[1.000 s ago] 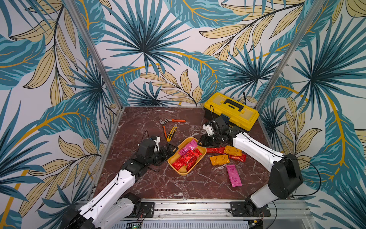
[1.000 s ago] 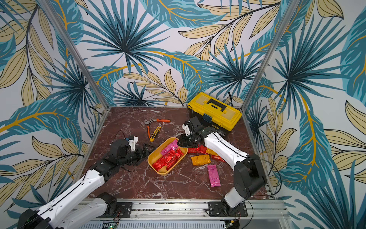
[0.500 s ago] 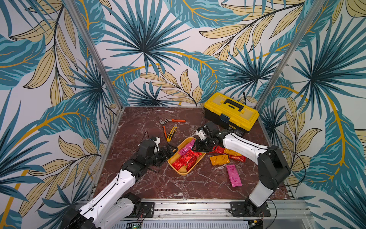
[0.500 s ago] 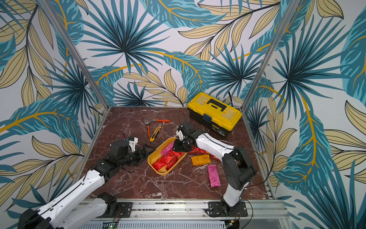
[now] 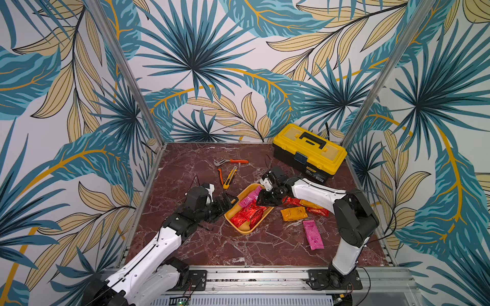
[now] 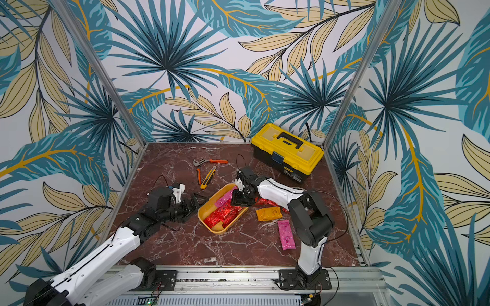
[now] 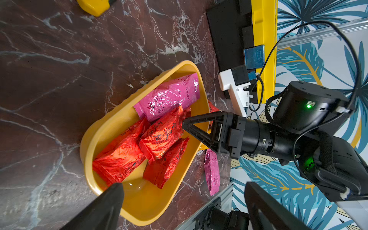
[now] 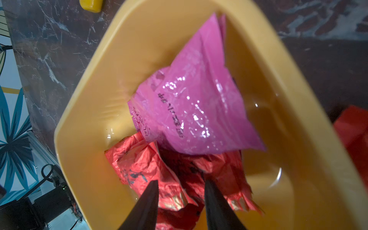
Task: Take the tea bags out of the storage box
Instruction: Pick up the tea bag from the storage box.
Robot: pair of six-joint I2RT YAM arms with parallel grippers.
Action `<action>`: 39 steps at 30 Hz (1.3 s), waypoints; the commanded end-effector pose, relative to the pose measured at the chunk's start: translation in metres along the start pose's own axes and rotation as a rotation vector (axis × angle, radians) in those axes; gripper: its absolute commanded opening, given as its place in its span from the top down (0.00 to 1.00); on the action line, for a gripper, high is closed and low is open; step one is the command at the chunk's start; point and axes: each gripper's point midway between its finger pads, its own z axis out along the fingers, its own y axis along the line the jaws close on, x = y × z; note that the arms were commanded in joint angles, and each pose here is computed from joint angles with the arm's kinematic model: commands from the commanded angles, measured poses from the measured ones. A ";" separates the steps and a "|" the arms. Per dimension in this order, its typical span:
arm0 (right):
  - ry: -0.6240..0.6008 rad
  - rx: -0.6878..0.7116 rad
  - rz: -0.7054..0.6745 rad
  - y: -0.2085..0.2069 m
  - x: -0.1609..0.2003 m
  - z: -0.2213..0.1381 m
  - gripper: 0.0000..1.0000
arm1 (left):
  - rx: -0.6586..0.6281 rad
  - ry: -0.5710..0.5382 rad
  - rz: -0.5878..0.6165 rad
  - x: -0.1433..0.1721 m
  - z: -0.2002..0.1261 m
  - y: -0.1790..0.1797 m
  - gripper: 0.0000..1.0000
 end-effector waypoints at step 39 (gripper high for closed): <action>0.031 -0.191 -0.015 0.038 -0.002 0.012 0.81 | 0.003 0.012 0.002 0.003 -0.001 0.003 0.00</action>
